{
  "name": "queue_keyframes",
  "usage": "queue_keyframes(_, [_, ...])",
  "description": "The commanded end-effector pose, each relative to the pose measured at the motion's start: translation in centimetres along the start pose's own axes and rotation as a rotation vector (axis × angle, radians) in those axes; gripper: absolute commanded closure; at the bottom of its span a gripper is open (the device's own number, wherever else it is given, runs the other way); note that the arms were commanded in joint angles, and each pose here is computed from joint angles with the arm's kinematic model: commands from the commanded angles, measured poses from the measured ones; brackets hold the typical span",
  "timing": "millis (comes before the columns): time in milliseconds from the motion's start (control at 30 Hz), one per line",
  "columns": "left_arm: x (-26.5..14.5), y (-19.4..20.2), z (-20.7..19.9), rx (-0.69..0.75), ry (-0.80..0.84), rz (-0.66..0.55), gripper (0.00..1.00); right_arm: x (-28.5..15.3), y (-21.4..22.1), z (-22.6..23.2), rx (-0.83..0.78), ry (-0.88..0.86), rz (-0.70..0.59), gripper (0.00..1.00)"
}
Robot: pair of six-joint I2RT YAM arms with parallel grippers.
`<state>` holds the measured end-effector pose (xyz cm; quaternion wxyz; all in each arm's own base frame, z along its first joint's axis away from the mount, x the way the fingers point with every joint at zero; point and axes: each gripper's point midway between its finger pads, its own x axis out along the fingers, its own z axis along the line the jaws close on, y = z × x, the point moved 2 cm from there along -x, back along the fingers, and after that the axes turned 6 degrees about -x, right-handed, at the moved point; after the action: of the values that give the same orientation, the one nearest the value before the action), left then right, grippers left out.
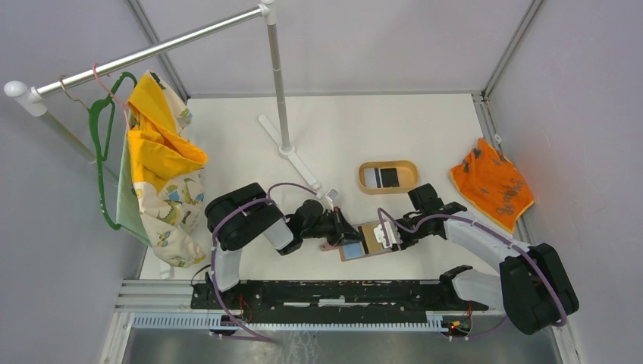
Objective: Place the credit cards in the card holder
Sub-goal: Insert the credit card into the card holder.
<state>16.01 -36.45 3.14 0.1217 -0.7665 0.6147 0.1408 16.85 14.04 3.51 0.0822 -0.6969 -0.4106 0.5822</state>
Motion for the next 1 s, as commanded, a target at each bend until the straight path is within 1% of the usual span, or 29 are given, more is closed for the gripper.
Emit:
queue_keyframes(0, [0.6, 0.6, 0.8, 0.001, -0.037, 0.047, 0.92, -0.3, -0.3, -0.7, -0.004, 0.005, -0.002, 0.58])
queue_keyframes(167, [1.2, 0.5, 0.9, 0.015, -0.051, 0.058, 0.84, -0.6, -1.1, -1.2, -0.013, 0.023, -0.028, 0.55])
queue_keyframes(233, [1.3, 0.5, 1.0, 0.017, -0.054, 0.059, 0.79, -1.2, -1.8, -2.0, -0.032, 0.046, -0.038, 0.54])
queue_keyframes(300, [1.3, 0.5, 1.1, 0.022, -0.061, 0.06, 0.76, -2.1, -2.5, -3.2, -0.065, 0.09, -0.04, 0.53])
queue_keyframes(333, [1.3, 0.4, 1.1, 0.027, -0.064, 0.058, 0.75, -2.5, -3.2, -3.7, -0.082, 0.109, -0.056, 0.53])
queue_keyframes(400, [1.4, 0.3, 1.1, 0.038, -0.072, 0.057, 0.74, -3.0, -5.0, -4.5, -0.125, 0.135, -0.127, 0.52])
queue_keyframes(467, [1.4, 0.3, 1.0, 0.044, -0.071, 0.057, 0.73, -2.7, -7.1, -4.4, -0.171, 0.112, -0.195, 0.54])
queue_keyframes(567, [1.3, 0.3, 0.9, 0.054, -0.066, 0.059, 0.72, -1.3, -9.8, -3.5, -0.248, 0.03, -0.268, 0.63])
queue_keyframes(667, [1.3, 0.3, 0.9, 0.065, -0.067, 0.059, 0.71, 0.3, -11.6, -2.8, -0.309, -0.041, -0.291, 0.8])
queue_keyframes(700, [1.3, 0.3, 0.9, 0.066, -0.065, 0.058, 0.71, 0.8, -12.0, -2.8, -0.313, -0.049, -0.287, 0.85])
queue_keyframes(767, [1.3, 0.3, 0.8, 0.068, -0.057, 0.058, 0.71, 2.1, -12.2, -2.8, -0.315, -0.057, -0.237, 0.89])
queue_keyframes(967, [1.4, 0.3, 0.9, 0.07, -0.052, 0.058, 0.7, 4.7, -10.8, -3.1, -0.316, -0.015, -0.024, 0.93])
